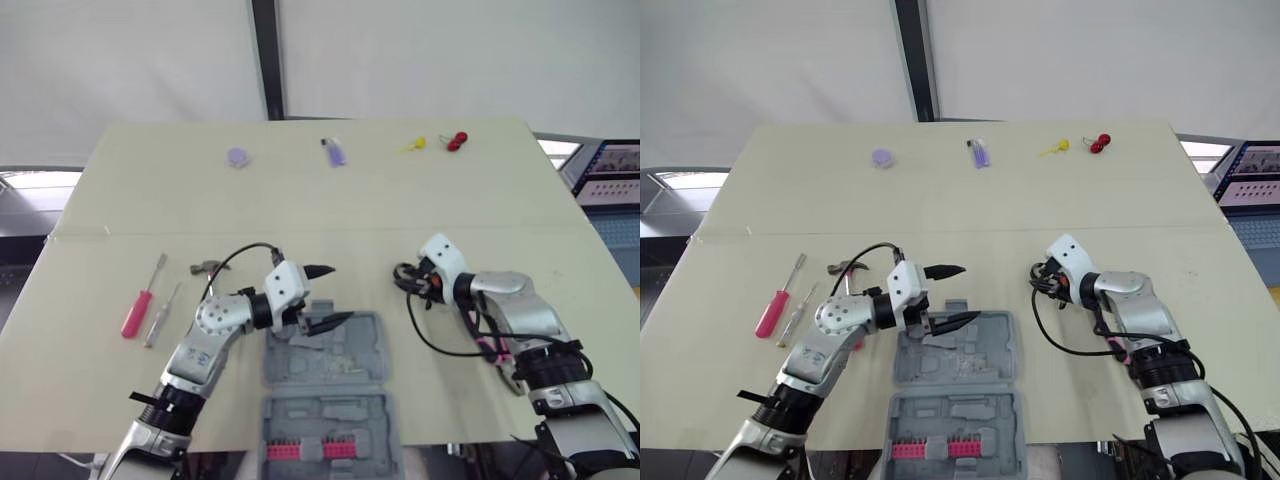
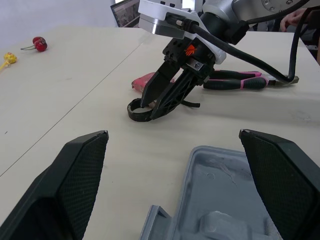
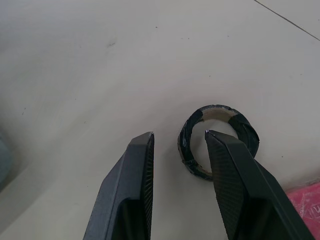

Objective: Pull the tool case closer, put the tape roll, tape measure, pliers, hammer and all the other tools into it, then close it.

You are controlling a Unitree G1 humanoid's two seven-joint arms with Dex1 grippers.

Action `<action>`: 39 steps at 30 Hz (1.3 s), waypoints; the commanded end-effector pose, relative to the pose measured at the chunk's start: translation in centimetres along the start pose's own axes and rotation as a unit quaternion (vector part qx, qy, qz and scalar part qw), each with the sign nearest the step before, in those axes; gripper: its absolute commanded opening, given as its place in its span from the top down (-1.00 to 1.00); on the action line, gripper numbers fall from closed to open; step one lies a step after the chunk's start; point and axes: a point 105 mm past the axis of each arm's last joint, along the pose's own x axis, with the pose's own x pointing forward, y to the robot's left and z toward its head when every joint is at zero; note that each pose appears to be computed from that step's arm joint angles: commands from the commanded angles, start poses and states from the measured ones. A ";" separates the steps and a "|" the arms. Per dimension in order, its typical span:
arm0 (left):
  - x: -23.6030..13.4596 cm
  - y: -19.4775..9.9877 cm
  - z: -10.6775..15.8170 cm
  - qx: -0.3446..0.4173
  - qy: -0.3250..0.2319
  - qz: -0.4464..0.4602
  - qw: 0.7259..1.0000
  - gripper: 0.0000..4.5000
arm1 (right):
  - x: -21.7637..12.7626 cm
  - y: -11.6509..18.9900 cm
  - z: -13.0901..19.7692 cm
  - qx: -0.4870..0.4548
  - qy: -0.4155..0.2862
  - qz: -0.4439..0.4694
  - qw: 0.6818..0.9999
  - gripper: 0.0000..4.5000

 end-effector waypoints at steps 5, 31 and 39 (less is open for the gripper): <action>0.0 0.1 0.3 0.010 -0.004 0.003 1.000 -1.00 | 0.1 -0.3 0.7 -0.011 -0.013 -0.011 1.000 0.23; -0.4 0.4 0.1 0.008 0.008 0.008 1.000 -1.00 | -0.1 -0.3 1.8 -0.025 -0.032 -0.011 0.999 0.98; -6.4 0.4 0.4 0.007 0.016 0.034 0.999 -1.00 | -2.0 5.6 6.4 -0.079 -0.081 0.113 0.987 0.98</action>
